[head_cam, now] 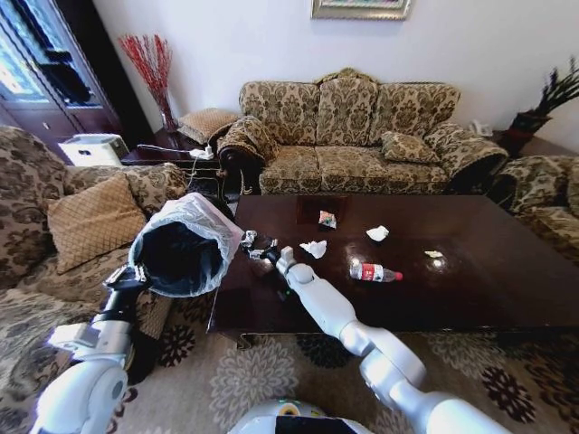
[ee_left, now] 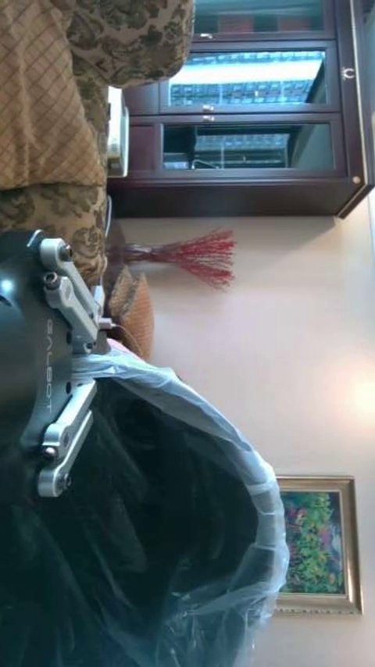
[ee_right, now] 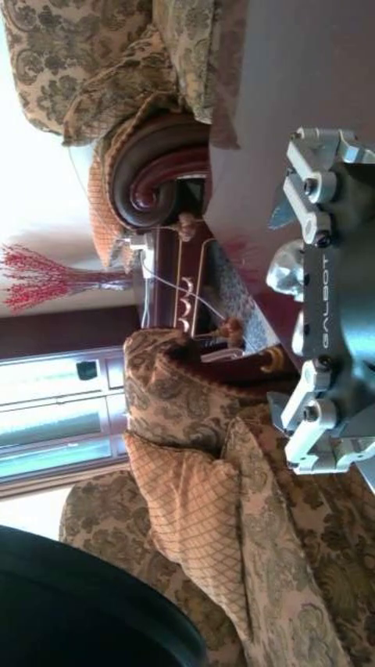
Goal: Move to the front of the table and place the trash on the table into the trash bin.
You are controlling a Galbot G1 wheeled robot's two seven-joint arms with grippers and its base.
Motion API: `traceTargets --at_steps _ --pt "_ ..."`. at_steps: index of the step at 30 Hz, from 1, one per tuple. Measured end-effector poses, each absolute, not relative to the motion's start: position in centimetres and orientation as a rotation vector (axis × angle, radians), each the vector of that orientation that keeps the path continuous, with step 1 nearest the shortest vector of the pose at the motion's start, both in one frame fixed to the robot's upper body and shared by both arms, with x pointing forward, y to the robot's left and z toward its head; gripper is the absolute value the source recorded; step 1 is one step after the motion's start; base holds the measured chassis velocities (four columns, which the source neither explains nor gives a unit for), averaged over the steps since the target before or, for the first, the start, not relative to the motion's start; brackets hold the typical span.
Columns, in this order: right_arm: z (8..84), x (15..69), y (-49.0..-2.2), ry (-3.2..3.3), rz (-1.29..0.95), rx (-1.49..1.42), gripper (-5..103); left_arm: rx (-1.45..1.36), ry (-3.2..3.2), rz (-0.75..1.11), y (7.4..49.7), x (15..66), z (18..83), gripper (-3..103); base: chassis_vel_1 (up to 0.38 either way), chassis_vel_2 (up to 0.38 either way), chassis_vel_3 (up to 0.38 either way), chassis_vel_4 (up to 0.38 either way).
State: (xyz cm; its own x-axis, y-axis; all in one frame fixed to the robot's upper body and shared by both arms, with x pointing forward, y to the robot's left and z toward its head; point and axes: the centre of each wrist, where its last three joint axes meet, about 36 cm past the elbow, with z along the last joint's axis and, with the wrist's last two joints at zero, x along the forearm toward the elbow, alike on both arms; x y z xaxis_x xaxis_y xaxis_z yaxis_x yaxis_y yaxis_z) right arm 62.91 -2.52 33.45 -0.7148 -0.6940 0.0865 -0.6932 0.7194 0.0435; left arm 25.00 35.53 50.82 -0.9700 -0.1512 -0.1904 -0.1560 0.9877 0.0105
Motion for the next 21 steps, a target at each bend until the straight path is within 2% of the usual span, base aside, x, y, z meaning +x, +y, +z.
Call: traceTargets --at_steps 21 --pt "31.5 61.2 -2.4 -2.8 -0.004 1.206 100 -0.217 2.95 0.029 35.4 25.1 50.5 0 -0.01 0.01 0.006 -0.011"
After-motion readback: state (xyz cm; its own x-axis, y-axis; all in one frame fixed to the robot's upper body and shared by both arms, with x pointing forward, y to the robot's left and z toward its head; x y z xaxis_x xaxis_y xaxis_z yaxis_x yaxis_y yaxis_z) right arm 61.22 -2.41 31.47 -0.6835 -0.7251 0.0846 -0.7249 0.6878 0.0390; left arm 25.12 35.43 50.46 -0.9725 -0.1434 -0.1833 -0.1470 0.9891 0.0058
